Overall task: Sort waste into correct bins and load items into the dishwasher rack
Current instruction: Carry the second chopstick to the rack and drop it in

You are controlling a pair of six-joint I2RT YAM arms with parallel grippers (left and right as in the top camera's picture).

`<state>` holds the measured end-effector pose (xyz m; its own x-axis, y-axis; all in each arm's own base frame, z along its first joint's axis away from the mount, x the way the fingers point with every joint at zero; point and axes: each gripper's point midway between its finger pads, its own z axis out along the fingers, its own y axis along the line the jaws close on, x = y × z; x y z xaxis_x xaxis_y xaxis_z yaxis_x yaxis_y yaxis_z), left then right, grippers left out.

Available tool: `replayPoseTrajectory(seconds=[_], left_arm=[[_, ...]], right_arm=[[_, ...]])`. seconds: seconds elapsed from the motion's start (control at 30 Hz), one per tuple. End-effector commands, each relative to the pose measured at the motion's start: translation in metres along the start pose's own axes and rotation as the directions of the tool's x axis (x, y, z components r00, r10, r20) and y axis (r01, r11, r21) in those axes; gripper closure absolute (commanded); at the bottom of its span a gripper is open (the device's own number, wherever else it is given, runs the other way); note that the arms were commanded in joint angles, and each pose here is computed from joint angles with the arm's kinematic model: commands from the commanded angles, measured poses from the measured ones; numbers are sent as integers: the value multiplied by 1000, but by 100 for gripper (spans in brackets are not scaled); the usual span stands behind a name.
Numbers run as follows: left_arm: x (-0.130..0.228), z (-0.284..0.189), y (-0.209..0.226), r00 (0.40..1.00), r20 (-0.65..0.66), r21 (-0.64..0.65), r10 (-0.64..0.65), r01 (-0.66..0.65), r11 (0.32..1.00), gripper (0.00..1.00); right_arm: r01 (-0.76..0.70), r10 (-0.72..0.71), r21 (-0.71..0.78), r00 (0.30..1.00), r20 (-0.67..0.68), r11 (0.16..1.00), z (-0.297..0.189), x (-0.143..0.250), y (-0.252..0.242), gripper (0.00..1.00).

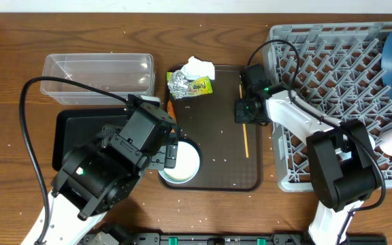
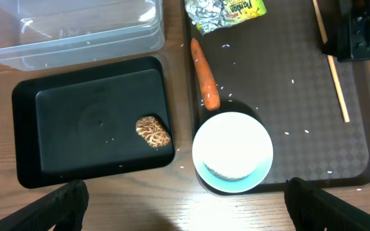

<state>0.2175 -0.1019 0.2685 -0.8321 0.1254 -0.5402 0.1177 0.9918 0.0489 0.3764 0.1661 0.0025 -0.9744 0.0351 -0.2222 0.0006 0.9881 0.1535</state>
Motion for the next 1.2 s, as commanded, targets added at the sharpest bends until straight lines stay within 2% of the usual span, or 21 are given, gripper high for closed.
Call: replayPoseTrajectory(seconds=[0.0,0.1,0.23,0.33,0.43,0.6,0.83,0.87,0.93,0.97,1.03,1.17], left_arm=[[-3,-3,2,1000,11,-3,2,-2,1000,2],[-3,-3,2,1000,12,-3,2,-2,1000,2],[-3,-3,2,1000,12,-3,1,-1,1000,2],[-3,-3,2,1000,11,-2,1,-1,1000,2],[-3,-3,2,1000,11,-2,2,-2,1000,2],[2,-4,-14,1000,-20,89,0,2,996,2],[6,-3,-20,999,-41,120,3,2,993,2],[7,-2,-21,999,-48,125,4,2,992,2],[13,-1,-26,997,-73,152,10,1,988,2],[15,0,-28,996,-85,163,12,2,987,2],[18,3,-30,995,-99,168,16,1,986,2],[25,20,-33,991,-136,148,-8,28,989,2]], right_arm=[[107,-108,-58,994,-3,993,-9,6,16,99],[155,-146,-142,987,69,978,-52,-7,32,99],[141,-100,-191,973,210,972,-123,-26,27,99],[93,-37,-178,954,296,980,-166,-36,1,99],[3,28,-82,929,369,997,-196,-46,-52,99],[-29,26,4,935,354,1000,-193,-47,-106,99],[25,-46,89,970,240,996,-144,-43,-114,99],[24,-47,100,971,235,995,-141,-43,-114,98],[13,-35,91,970,242,996,-145,-42,-109,81],[6,-27,85,967,253,996,-150,-42,-106,77],[5,-18,46,959,283,999,-164,-43,-97,74],[80,-28,-132,932,361,988,-204,-39,-61,71]])
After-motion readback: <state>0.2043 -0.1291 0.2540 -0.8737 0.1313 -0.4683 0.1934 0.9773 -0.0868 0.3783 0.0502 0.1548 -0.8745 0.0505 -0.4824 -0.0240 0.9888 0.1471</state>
